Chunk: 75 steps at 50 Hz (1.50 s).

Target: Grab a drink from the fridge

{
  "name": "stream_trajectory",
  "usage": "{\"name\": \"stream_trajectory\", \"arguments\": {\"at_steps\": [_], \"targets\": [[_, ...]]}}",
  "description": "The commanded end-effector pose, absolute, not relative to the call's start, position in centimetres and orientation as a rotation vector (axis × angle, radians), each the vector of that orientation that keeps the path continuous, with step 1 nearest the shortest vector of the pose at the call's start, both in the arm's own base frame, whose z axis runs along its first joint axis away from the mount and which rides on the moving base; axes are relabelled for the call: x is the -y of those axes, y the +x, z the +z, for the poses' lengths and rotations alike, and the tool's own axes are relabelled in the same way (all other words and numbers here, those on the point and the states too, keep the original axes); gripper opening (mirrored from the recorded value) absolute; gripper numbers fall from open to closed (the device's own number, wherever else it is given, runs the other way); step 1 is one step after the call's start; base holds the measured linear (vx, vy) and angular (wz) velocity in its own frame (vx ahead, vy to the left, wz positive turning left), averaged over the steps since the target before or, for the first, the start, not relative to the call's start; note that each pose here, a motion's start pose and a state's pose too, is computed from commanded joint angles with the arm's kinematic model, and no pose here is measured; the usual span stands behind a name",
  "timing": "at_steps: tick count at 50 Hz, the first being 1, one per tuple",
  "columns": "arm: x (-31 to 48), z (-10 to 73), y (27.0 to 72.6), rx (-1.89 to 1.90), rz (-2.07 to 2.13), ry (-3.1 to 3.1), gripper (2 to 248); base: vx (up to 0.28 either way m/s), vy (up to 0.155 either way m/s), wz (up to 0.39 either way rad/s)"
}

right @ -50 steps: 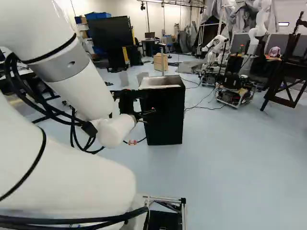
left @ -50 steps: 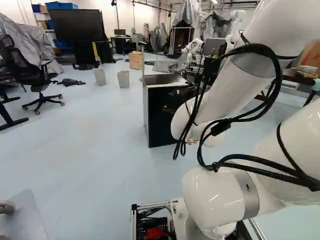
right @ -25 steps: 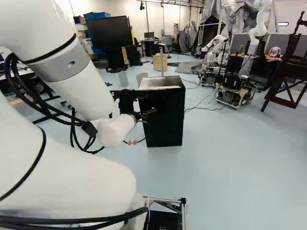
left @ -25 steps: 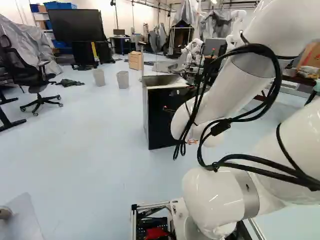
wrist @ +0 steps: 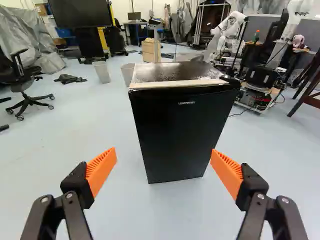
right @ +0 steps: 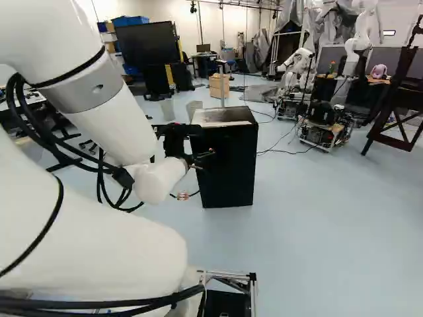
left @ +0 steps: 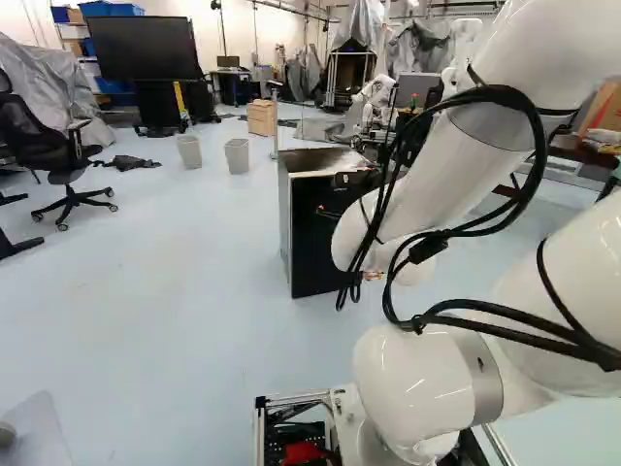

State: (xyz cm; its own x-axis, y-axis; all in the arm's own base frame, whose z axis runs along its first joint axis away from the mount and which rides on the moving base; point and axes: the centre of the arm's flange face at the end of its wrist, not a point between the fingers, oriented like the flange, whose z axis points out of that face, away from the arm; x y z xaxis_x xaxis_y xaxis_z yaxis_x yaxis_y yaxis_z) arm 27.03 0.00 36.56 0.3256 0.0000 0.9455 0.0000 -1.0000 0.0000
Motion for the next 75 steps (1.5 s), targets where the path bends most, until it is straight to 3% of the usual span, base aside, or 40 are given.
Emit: {"name": "stream_trajectory", "arguments": {"at_steps": [75], "targets": [[0.00, 36.56, 27.03, 0.000, 1.824, 2.558, 247, 0.095, 0.083, 0.005]]}}
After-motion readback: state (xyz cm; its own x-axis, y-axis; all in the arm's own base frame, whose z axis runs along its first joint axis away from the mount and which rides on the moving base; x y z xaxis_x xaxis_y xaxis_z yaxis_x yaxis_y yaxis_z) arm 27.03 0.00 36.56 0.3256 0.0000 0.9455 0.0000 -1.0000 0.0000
